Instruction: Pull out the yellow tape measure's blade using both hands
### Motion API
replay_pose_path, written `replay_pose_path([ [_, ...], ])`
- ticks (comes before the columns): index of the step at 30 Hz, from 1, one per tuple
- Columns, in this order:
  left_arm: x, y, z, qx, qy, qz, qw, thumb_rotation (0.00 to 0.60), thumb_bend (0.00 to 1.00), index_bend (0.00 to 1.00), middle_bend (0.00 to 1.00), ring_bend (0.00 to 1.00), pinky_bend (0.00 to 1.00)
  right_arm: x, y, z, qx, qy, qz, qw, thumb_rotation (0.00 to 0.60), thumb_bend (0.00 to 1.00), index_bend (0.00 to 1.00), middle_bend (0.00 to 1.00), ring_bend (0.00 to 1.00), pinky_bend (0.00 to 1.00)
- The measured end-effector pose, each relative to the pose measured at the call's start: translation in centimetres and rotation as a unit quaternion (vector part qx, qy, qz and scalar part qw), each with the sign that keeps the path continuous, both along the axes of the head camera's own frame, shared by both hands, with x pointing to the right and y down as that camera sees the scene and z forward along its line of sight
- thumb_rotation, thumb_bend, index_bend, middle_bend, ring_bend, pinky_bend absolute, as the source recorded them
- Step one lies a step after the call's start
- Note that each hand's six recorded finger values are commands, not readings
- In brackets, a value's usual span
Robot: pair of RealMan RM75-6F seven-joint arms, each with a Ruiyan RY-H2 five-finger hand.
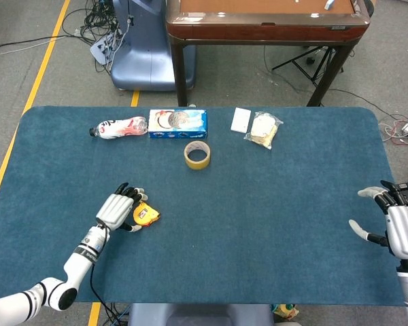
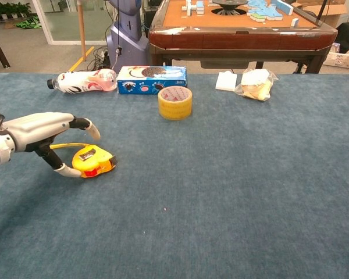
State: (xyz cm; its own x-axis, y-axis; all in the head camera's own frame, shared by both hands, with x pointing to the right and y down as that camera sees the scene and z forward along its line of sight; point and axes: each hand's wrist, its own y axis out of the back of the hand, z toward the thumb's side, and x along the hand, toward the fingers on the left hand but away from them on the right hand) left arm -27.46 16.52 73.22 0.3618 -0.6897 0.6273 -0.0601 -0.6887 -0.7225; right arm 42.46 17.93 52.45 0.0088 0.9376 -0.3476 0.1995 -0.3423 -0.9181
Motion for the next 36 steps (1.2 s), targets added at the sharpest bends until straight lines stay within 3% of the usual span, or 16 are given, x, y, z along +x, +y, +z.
replay_pose_path([
  [6,0.8,-0.4,0.1,-0.009,-0.008,0.032,0.9994,0.600,0.12,0.19,0.14,0.06,0.00,0.4,0.2,-0.1,0.003,0.002,0.006,1.0000,0.600,0.26,0.35,0.33,0.15,0.24],
  [16,2.1,-0.8,0.2,-0.029,-0.032,0.088,0.9952,0.600,0.12,0.18,0.12,0.03,0.00,0.7,0.6,-0.5,0.008,0.003,0.012,0.9999,0.600,0.26,0.35,0.33,0.15,0.24],
  [36,1.4,-0.1,-0.6,-0.061,-0.041,0.082,0.9939,0.600,0.12,0.27,0.12,0.03,0.00,0.6,0.8,-0.4,0.005,-0.002,0.010,0.9999,0.600,0.26,0.35,0.33,0.15,0.24],
])
